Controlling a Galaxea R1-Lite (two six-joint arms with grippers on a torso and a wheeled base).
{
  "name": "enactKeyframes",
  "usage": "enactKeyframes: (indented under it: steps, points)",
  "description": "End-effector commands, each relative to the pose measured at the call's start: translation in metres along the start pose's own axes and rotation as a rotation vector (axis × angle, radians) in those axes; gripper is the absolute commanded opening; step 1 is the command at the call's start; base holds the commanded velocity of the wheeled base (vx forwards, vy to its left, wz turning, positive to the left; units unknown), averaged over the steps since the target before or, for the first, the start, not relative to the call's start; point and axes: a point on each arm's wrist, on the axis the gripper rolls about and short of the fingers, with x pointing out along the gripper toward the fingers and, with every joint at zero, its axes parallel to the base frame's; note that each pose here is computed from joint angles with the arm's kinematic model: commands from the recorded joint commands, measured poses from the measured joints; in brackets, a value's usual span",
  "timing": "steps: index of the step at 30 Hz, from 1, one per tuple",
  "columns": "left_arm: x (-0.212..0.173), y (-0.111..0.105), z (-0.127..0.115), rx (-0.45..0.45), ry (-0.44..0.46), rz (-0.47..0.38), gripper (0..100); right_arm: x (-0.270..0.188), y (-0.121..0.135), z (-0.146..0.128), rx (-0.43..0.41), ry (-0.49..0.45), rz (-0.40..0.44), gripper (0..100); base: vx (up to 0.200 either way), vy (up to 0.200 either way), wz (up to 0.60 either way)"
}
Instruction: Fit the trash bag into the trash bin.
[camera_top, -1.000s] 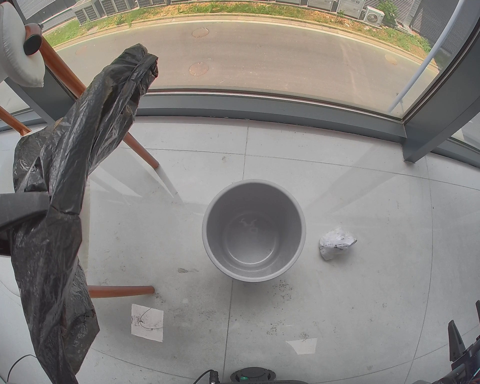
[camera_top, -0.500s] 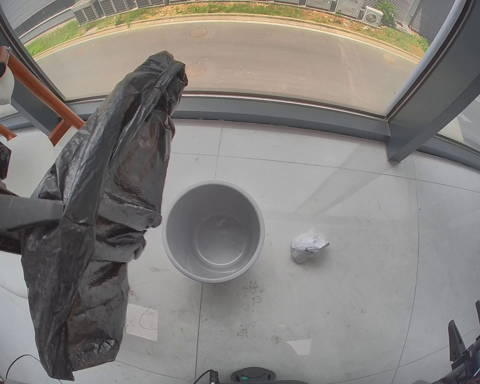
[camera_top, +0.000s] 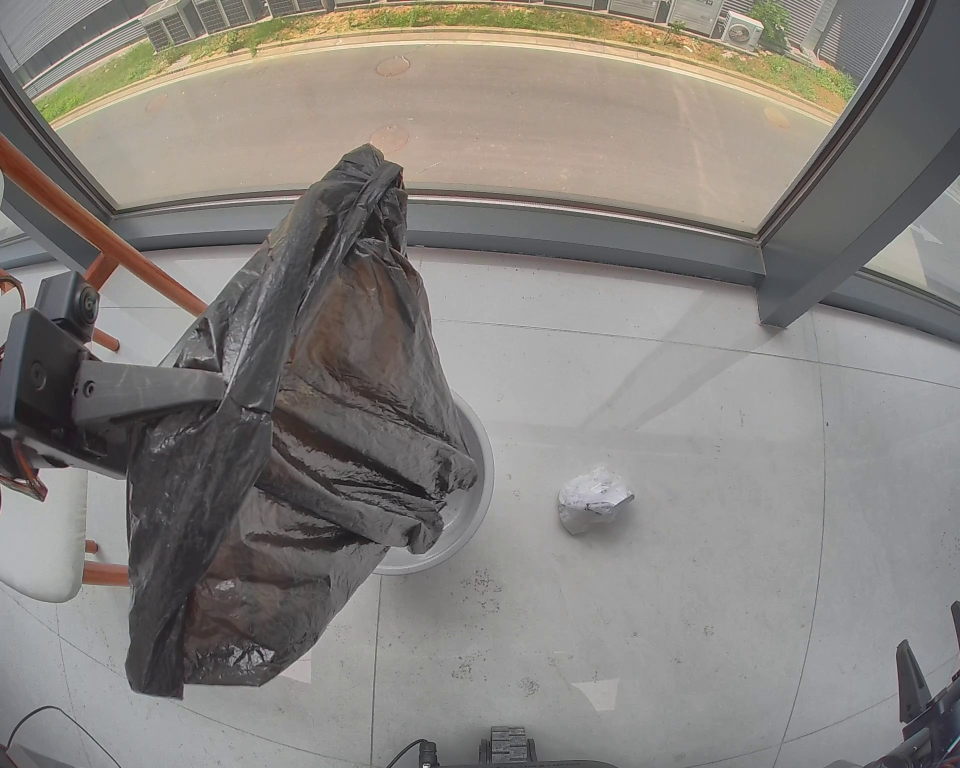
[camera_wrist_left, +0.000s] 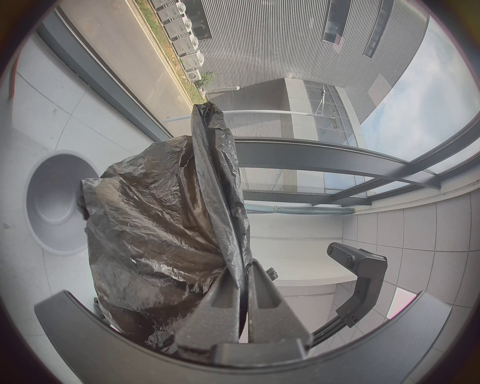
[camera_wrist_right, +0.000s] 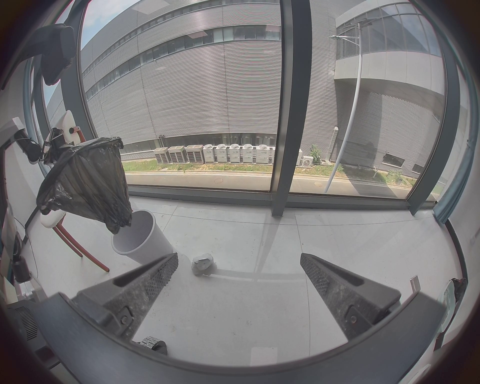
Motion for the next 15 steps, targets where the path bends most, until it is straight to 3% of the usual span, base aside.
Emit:
enactKeyframes:
  steps: [1,15]
  points:
    - [0.0,0.02,0.006,-0.049,-0.007,0.023,0,0.001,0.0,-0.005,0.0,0.011,0.001,100,0.0,0.0,0.0]
    - [-0.007,0.044,0.004,-0.057,-0.042,0.056,0,0.001,0.0,-0.005,-0.001,0.011,0.001,100,0.0,0.0,0.0]
